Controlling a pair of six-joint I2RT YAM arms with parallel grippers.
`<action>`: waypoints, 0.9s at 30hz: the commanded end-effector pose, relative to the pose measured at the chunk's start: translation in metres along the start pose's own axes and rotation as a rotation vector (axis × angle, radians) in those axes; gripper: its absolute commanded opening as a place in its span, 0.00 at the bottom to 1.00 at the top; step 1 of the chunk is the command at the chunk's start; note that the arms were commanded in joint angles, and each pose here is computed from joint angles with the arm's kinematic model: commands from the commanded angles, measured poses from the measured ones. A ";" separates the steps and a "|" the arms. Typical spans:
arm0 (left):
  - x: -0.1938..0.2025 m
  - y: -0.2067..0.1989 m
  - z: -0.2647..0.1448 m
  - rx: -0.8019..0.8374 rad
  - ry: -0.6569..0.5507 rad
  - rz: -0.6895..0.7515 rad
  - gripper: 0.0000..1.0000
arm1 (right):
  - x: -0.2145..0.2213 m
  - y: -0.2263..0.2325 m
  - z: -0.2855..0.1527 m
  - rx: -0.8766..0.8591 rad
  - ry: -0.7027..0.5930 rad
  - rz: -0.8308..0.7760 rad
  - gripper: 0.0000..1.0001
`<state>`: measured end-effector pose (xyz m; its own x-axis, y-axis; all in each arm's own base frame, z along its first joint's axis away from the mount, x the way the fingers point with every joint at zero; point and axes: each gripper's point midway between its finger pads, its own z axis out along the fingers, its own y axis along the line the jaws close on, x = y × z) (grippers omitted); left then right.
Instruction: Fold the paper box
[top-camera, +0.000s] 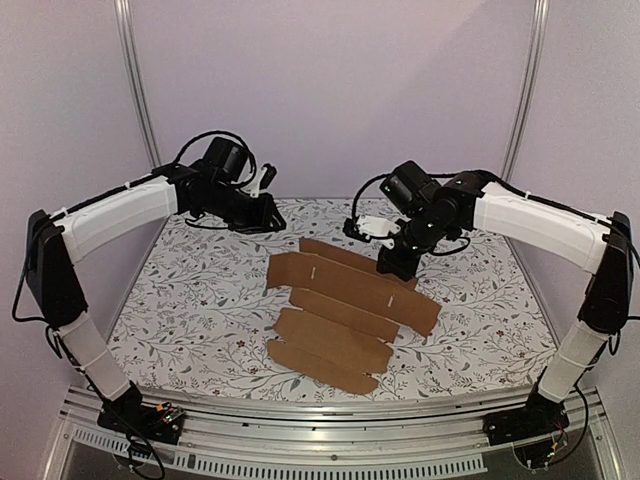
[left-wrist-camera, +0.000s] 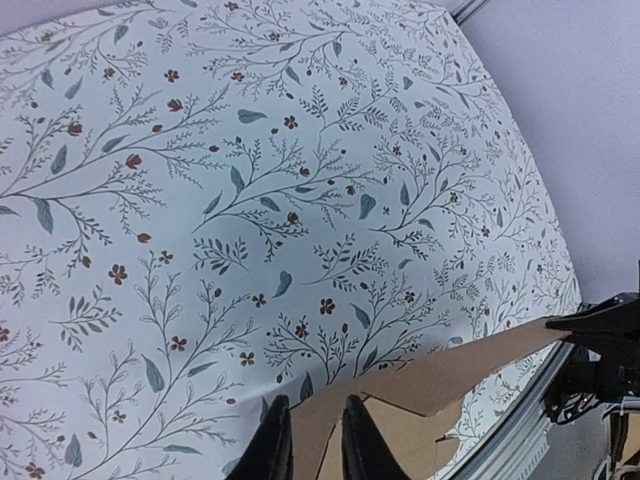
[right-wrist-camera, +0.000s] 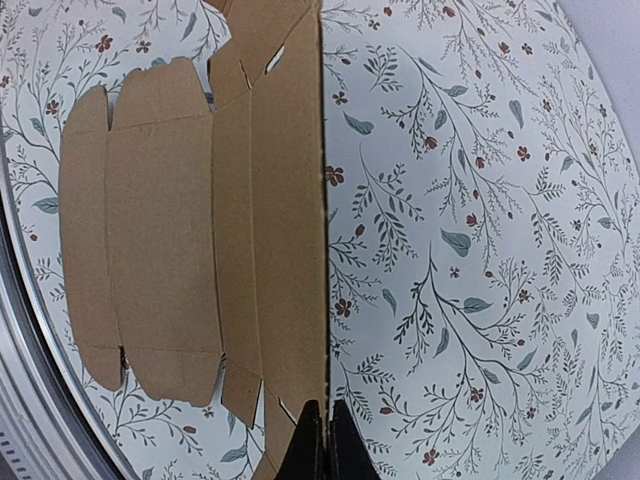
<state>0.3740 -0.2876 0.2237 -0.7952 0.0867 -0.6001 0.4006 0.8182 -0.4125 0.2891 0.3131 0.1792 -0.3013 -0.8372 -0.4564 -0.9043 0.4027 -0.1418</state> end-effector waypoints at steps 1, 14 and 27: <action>0.003 -0.001 0.006 0.016 0.055 -0.038 0.17 | -0.016 0.003 -0.025 -0.013 -0.071 -0.008 0.00; 0.001 -0.024 0.009 0.114 0.098 -0.039 0.07 | -0.021 0.000 -0.034 -0.010 -0.051 0.027 0.00; 0.012 -0.046 0.009 0.176 0.141 0.000 0.04 | -0.026 -0.008 -0.032 0.023 -0.048 0.040 0.00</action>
<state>0.3581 -0.3195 0.2242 -0.8505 0.1410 -0.5067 0.4340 0.7323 -0.5248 0.2894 0.3181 0.2148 -0.3111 -0.8071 -0.5018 -0.8964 0.4246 -0.1272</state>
